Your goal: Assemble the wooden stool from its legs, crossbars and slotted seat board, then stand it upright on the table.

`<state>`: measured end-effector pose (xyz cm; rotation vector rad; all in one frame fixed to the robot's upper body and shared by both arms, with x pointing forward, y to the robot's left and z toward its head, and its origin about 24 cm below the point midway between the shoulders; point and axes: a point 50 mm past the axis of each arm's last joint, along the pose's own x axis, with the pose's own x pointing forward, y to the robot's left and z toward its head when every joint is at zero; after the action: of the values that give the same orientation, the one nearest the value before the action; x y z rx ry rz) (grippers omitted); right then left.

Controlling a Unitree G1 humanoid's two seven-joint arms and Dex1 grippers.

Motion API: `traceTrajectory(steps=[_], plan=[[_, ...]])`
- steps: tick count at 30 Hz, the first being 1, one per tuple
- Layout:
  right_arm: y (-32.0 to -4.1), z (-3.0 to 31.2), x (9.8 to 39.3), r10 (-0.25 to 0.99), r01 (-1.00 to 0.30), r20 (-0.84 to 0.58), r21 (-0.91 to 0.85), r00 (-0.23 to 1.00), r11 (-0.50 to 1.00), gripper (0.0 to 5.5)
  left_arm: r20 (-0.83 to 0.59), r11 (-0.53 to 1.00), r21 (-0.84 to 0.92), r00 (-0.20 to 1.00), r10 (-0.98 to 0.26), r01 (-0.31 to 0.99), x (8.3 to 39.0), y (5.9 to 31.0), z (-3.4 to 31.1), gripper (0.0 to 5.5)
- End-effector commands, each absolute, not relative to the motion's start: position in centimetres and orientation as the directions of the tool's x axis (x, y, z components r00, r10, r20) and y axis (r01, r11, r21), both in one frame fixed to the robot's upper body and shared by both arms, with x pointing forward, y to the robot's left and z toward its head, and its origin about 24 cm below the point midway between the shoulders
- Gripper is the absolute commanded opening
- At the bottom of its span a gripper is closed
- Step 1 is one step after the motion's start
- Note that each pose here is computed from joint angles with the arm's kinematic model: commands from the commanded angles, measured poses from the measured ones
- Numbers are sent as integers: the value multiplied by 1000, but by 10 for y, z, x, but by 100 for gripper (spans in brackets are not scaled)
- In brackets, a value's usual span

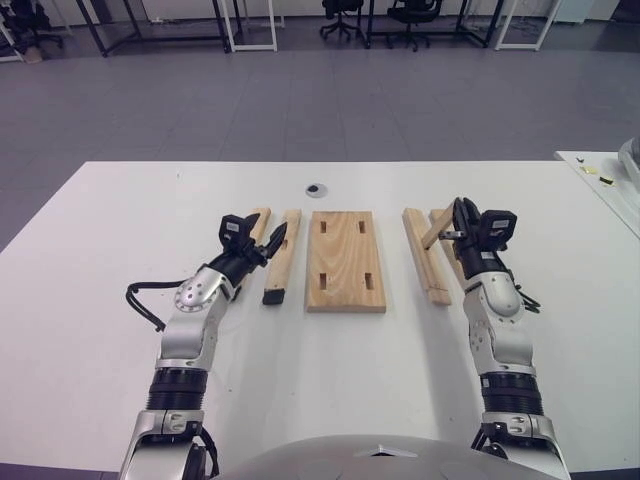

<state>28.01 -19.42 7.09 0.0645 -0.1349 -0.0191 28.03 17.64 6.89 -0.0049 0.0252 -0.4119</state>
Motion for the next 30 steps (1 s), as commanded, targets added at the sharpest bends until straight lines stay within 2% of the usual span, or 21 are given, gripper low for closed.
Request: traceTrajectory(steps=[1,9,15,18,23,30], plan=[[-200,19,264,-54,56,-155,3,986,998,37,-33,917,4,917,-398,398,279,178,68,333],[-197,32,267,-38,40,-90,18,995,999,37,-36,918,1,917,-397,397,278,175,66,333],[-192,57,270,-7,3,67,57,998,998,37,-34,918,2,918,-396,396,279,175,66,333],[-187,70,272,36,-44,128,59,991,997,116,-31,918,3,918,-395,396,279,175,67,333],[-183,66,271,61,-67,97,58,993,996,203,-28,918,2,918,-396,396,279,175,67,333],[-186,55,271,95,-95,-122,11,988,995,316,-31,920,-2,920,-392,392,277,174,66,333]])
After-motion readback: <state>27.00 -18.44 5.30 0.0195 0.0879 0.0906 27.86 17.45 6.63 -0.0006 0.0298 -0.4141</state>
